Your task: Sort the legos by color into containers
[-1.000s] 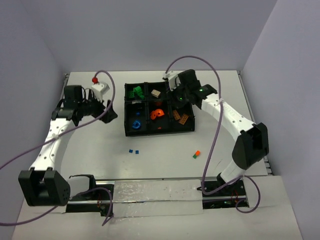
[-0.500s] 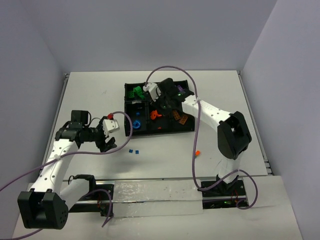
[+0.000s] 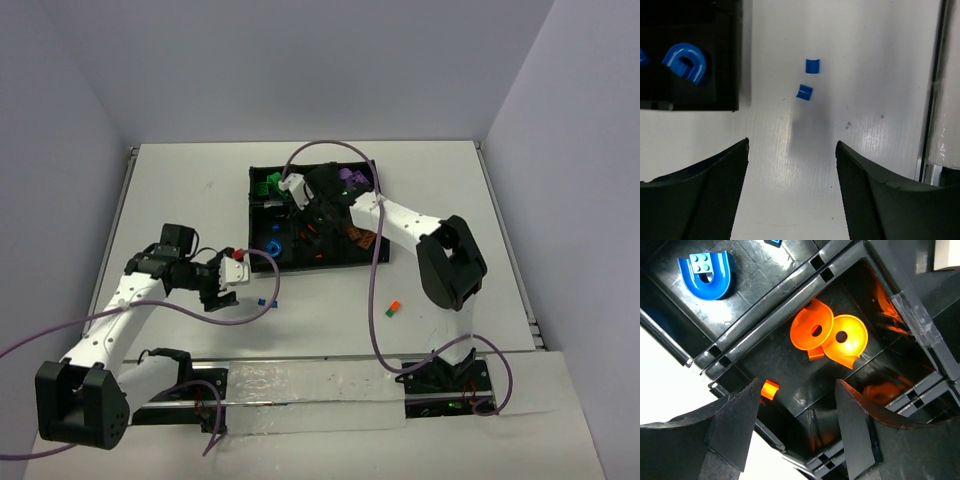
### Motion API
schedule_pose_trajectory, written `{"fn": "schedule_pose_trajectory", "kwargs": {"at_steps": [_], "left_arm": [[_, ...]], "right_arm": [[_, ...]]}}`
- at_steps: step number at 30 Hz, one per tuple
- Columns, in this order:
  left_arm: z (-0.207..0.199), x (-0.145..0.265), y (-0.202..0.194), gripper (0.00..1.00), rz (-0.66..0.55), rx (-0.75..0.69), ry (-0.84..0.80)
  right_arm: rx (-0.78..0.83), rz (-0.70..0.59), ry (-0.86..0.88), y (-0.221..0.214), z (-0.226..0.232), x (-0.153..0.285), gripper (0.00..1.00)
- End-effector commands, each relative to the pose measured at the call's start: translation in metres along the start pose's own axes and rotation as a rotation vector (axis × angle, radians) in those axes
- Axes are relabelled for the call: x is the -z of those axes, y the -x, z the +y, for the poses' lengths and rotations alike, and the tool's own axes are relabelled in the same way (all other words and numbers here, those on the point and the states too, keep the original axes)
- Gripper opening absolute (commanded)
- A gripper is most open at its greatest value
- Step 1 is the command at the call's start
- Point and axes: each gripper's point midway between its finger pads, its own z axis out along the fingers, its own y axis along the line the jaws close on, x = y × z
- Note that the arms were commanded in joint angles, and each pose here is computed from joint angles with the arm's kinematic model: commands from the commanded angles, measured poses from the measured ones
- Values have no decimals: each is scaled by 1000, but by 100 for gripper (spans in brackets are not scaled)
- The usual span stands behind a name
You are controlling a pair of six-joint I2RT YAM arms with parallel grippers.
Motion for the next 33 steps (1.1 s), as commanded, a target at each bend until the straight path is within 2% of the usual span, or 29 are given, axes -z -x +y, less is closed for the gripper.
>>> {"fn": "schedule_pose_trajectory", "kwargs": {"at_steps": [1, 9, 15, 19, 23, 33], "left_arm": [[-1, -16, 13, 73, -52, -110, -44], [4, -44, 20, 63, -62, -194, -87], [1, -62, 18, 59, -40, -232, -155], [-7, -70, 5, 58, 4, -250, -204], [-7, -80, -7, 57, 44, -229, -231], [1, -96, -22, 53, 104, -202, -248]], "right_arm": [[22, -162, -45, 49, -6, 56, 73], [-14, -278, -90, 69, -26, 130, 77], [-145, -292, -206, 40, -88, 180, 79], [-200, -279, -261, 15, -109, 198, 79], [-217, -273, -282, -3, -110, 207, 80], [-218, -271, -306, -16, -108, 217, 80]]}}
